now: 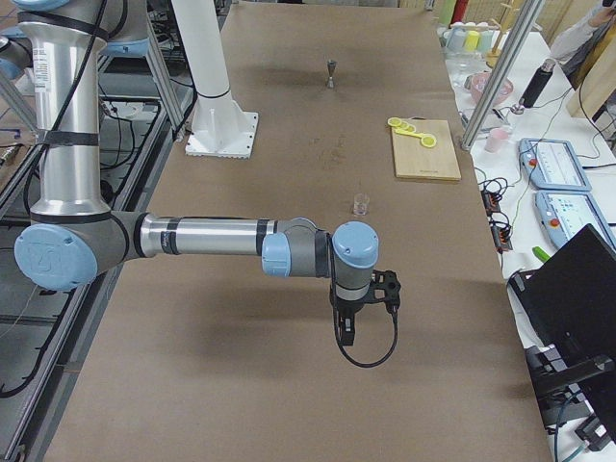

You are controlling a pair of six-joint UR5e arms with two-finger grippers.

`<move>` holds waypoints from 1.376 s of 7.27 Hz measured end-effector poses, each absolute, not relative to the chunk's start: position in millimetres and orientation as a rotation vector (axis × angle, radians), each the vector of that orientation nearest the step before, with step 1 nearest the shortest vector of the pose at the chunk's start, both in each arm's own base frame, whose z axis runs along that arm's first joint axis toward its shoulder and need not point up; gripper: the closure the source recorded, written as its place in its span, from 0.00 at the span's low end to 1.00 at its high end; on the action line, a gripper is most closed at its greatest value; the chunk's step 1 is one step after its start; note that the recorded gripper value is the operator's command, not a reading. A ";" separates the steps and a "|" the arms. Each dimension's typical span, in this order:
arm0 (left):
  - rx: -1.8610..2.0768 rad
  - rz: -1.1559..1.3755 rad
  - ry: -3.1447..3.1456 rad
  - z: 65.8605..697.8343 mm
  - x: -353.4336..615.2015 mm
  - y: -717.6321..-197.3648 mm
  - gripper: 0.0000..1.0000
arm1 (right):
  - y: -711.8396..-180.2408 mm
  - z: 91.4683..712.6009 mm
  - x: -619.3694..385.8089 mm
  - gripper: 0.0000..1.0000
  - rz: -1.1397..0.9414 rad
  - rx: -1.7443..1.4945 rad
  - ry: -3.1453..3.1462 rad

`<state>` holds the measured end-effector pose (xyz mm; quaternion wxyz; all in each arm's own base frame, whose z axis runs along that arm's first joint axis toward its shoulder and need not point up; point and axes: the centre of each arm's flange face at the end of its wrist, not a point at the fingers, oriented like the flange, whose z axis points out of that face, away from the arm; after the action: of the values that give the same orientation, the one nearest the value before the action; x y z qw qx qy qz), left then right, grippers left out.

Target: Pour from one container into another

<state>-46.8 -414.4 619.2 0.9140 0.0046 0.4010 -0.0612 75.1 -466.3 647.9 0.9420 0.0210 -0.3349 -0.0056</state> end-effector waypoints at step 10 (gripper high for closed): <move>0.013 -0.134 0.725 635.0 -51.7 -432.3 0.01 | -432.6 642.4 79.0 0.00 -0.019 0.052 -0.723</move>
<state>-51.7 -432.3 635.0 0.9328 0.0062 0.3543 -0.0656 79.0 -432.6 642.4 0.9350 0.0255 -0.3536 -0.0091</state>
